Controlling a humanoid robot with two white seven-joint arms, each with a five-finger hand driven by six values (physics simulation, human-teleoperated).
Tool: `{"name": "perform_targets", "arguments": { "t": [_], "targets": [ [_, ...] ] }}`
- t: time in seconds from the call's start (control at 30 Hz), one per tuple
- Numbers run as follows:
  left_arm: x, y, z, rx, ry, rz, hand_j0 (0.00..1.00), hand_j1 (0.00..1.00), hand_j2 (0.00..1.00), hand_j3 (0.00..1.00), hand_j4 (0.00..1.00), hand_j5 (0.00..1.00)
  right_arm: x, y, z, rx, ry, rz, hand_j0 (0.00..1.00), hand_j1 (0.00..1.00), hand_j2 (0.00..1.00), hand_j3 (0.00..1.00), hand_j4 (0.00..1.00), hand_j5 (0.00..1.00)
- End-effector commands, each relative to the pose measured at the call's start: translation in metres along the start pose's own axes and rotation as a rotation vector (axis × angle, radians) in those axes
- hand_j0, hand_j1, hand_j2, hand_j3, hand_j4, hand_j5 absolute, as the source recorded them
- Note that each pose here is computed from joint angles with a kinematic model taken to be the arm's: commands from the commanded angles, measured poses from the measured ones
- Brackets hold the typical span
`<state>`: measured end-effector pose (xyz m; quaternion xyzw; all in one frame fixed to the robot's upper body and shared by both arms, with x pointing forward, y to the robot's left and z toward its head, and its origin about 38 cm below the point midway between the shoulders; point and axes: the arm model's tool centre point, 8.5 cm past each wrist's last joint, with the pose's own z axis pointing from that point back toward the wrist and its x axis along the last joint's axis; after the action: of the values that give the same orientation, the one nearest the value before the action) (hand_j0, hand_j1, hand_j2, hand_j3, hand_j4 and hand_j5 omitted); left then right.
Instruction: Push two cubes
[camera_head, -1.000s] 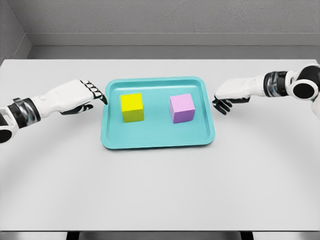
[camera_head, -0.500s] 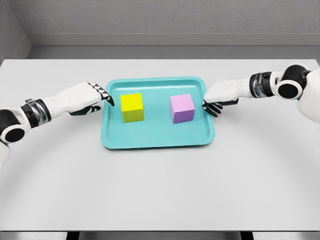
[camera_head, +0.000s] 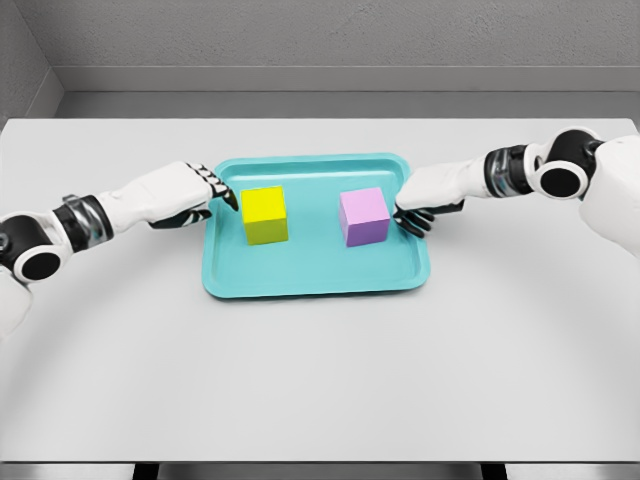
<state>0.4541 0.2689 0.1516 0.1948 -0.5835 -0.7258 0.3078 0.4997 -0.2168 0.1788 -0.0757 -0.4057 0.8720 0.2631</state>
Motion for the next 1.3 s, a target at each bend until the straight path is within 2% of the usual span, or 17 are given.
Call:
{"name": "perform_targets", "arguments": {
  "t": [0.0, 0.2, 0.5, 0.67, 0.9, 0.97, 1.07, 1.23, 1.27],
  "targets": [
    [-0.001, -0.006, -0.002, -0.014, 0.003, 0.017, 0.60, 0.60, 0.60, 0.60, 0.60, 0.60, 0.002, -0.001, -0.003, -0.003, -0.006, -0.002, 0.12, 0.12, 0.12, 0.12, 0.12, 0.12],
    [-0.004, -0.011, -0.003, -0.023, 0.012, 0.033, 0.60, 0.60, 0.60, 0.60, 0.60, 0.60, 0.005, -0.003, -0.007, -0.004, -0.015, 0.001, 0.12, 0.12, 0.12, 0.12, 0.12, 0.12],
    [0.000, -0.005, -0.011, -0.007, 0.000, 0.033, 0.60, 0.60, 0.60, 0.60, 0.60, 0.60, 0.009, -0.008, -0.009, -0.010, -0.025, 0.012, 0.12, 0.12, 0.12, 0.12, 0.12, 0.12],
    [0.004, -0.005, -0.016, -0.024, -0.014, 0.029, 0.60, 0.60, 0.60, 0.60, 0.60, 0.60, 0.012, -0.014, -0.013, -0.017, -0.035, 0.020, 0.12, 0.12, 0.12, 0.12, 0.12, 0.12],
    [0.008, -0.001, -0.024, -0.013, -0.028, 0.028, 0.60, 0.60, 0.60, 0.60, 0.60, 0.60, 0.010, -0.009, -0.014, -0.003, -0.030, 0.013, 0.12, 0.12, 0.12, 0.12, 0.12, 0.12],
    [0.013, -0.002, -0.029, -0.031, -0.040, 0.012, 0.60, 0.60, 0.60, 0.60, 0.60, 0.60, 0.007, -0.006, -0.013, 0.011, -0.015, 0.022, 0.12, 0.12, 0.12, 0.12, 0.12, 0.12],
    [0.007, -0.006, -0.031, -0.059, -0.027, 0.027, 0.60, 0.60, 0.60, 0.60, 0.60, 0.60, 0.005, -0.006, -0.012, 0.012, -0.008, 0.021, 0.12, 0.12, 0.12, 0.12, 0.12, 0.12],
    [0.002, -0.010, -0.030, -0.068, -0.012, 0.042, 0.60, 0.60, 0.60, 0.60, 0.60, 0.60, -0.003, -0.008, -0.010, 0.024, 0.021, 0.026, 0.12, 0.12, 0.12, 0.12, 0.12, 0.12],
    [-0.002, -0.006, -0.030, -0.064, -0.005, 0.039, 0.60, 0.60, 0.60, 0.60, 0.60, 0.60, -0.003, -0.008, -0.011, 0.025, 0.024, 0.025, 0.12, 0.12, 0.12, 0.12, 0.12, 0.12]
  ]
}}
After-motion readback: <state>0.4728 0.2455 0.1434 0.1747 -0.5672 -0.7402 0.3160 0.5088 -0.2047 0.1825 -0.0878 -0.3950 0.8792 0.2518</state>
